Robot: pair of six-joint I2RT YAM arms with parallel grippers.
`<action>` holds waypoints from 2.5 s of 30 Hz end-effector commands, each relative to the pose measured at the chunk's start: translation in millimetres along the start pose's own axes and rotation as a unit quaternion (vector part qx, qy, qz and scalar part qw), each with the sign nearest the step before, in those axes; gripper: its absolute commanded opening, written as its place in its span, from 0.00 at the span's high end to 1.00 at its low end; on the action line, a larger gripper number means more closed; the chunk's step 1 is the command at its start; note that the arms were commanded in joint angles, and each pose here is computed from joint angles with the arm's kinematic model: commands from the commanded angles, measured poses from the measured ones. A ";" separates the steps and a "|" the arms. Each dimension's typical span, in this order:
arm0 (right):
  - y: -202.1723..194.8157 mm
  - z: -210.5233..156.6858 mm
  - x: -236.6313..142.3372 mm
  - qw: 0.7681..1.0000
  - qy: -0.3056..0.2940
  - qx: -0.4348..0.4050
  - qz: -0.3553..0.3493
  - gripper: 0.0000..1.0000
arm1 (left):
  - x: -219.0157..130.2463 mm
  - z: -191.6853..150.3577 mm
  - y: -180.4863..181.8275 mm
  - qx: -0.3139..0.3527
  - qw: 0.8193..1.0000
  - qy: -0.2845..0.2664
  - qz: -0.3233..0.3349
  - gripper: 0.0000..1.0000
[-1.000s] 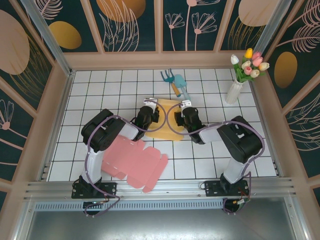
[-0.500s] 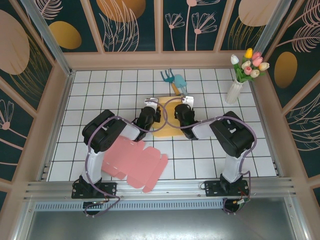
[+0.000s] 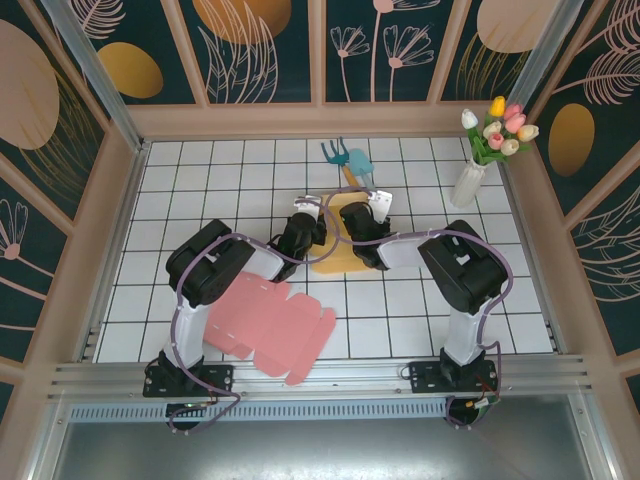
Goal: Fold the paper box
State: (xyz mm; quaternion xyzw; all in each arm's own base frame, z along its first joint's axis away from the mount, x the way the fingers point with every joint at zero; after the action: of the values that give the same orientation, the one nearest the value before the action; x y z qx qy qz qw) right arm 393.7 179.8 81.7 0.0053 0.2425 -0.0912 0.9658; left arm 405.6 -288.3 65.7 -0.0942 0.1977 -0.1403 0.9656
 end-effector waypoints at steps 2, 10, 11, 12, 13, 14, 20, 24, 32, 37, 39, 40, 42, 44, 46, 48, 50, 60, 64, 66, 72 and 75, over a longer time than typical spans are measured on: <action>-44.4 13.9 18.6 0.999 -0.035 0.004 0.018 0.76 | 0.7 -6.9 33.2 -0.006 0.998 0.009 0.063 1.00; -20.1 19.7 20.7 0.992 -0.035 -0.018 0.121 0.54 | 0.9 -7.1 29.7 0.002 0.999 0.013 0.051 1.00; -19.8 19.6 21.7 0.991 -0.035 -0.017 0.125 0.52 | 0.9 -7.3 29.3 0.002 0.999 0.013 0.050 1.00; -19.0 19.0 22.8 0.991 -0.034 -0.017 0.127 0.50 | 0.9 -7.5 29.2 0.002 0.999 0.013 0.050 1.00; -18.0 19.0 24.1 0.991 -0.033 -0.016 0.129 0.49 | 1.1 -7.6 28.9 0.002 0.999 0.014 0.048 1.00; -17.1 19.1 25.7 0.991 -0.032 -0.017 0.130 0.48 | 1.0 -7.6 28.5 0.003 0.999 0.014 0.048 1.00; -13.8 19.3 36.3 0.992 -0.025 -0.030 0.118 0.46 | 1.2 -8.4 28.5 0.006 0.999 0.016 0.046 1.00; -4.9 18.1 41.7 0.990 -0.014 -0.047 0.133 0.46 | 1.2 -8.6 28.0 0.006 0.999 0.016 0.045 1.00; 10.9 15.6 42.7 0.981 -0.007 -0.070 0.179 0.47 | 1.6 -9.0 25.6 0.010 0.999 0.019 0.037 1.00; -5.6 8.8 54.5 0.993 0.014 -0.070 0.099 0.50 | 1.4 -9.0 26.0 0.010 0.999 0.018 0.039 1.00; -15.4 5.3 58.0 0.996 0.020 -0.077 0.051 0.51 | 2.0 -7.9 28.4 0.004 0.999 0.016 0.049 1.00; -22.2 2.0 59.3 0.996 0.023 -0.080 0.026 0.52 | 2.3 -7.2 30.1 0.001 0.998 0.015 0.055 1.00; -35.1 -3.2 60.0 0.996 0.029 -0.084 -0.016 0.55 | 3.4 -7.1 32.8 -0.006 0.998 0.015 0.068 1.00; -50.2 -6.5 58.0 0.994 0.031 -0.086 -0.062 0.59 | 4.4 -6.1 35.3 -0.011 0.997 0.013 0.079 1.00; -67.9 -8.0 54.0 0.990 0.031 -0.086 -0.112 0.62 | 5.1 -6.1 37.7 -0.015 0.996 0.014 0.090 1.00; -81.1 -7.3 50.1 0.986 0.030 -0.080 -0.141 0.64 | 5.9 -6.0 39.2 -0.018 0.995 0.014 0.098 1.00; -88.2 -6.2 47.5 0.987 0.031 -0.061 -0.144 0.65 | 7.1 -6.0 39.9 -0.019 0.994 0.016 0.102 1.00; -103.8 3.2 40.0 0.989 0.031 -0.010 -0.147 0.64 | 11.2 -3.9 38.8 -0.019 0.994 0.018 0.110 1.00; -52.1 11.2 28.9 0.999 0.014 -0.027 0.032 0.58 | 12.6 -4.4 38.0 -0.017 0.994 0.020 0.107 1.00; -30.1 14.1 16.6 0.995 0.009 -0.039 0.088 0.54 | 13.8 -4.5 37.6 -0.016 0.994 0.022 0.107 1.00; -3.4 19.4 -15.1 0.989 0.009 -0.060 0.138 0.43 | 15.7 -4.9 37.4 -0.013 0.994 0.026 0.109 1.00; -6.8 18.1 -30.1 0.987 0.021 -0.054 0.149 0.40 | 16.6 -4.7 35.9 -0.013 0.994 0.029 0.109 1.00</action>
State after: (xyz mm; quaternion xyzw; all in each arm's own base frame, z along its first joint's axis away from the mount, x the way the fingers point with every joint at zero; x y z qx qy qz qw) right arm 385.1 183.6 99.8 -0.0140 0.2635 0.0684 0.9621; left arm 422.3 -276.0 61.2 -0.0964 0.2192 -0.0758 0.9679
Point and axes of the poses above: each hand's point on the last joint's axis, 136 mm out from that joint toward the fingers, its own x axis out along the fingers, its own y axis along the line the jaws close on, z = x × y, the point moved 3 cm from there along -x, back along the fingers, and after that the axes turned 9 degrees about -x, right-handed, at the moved point
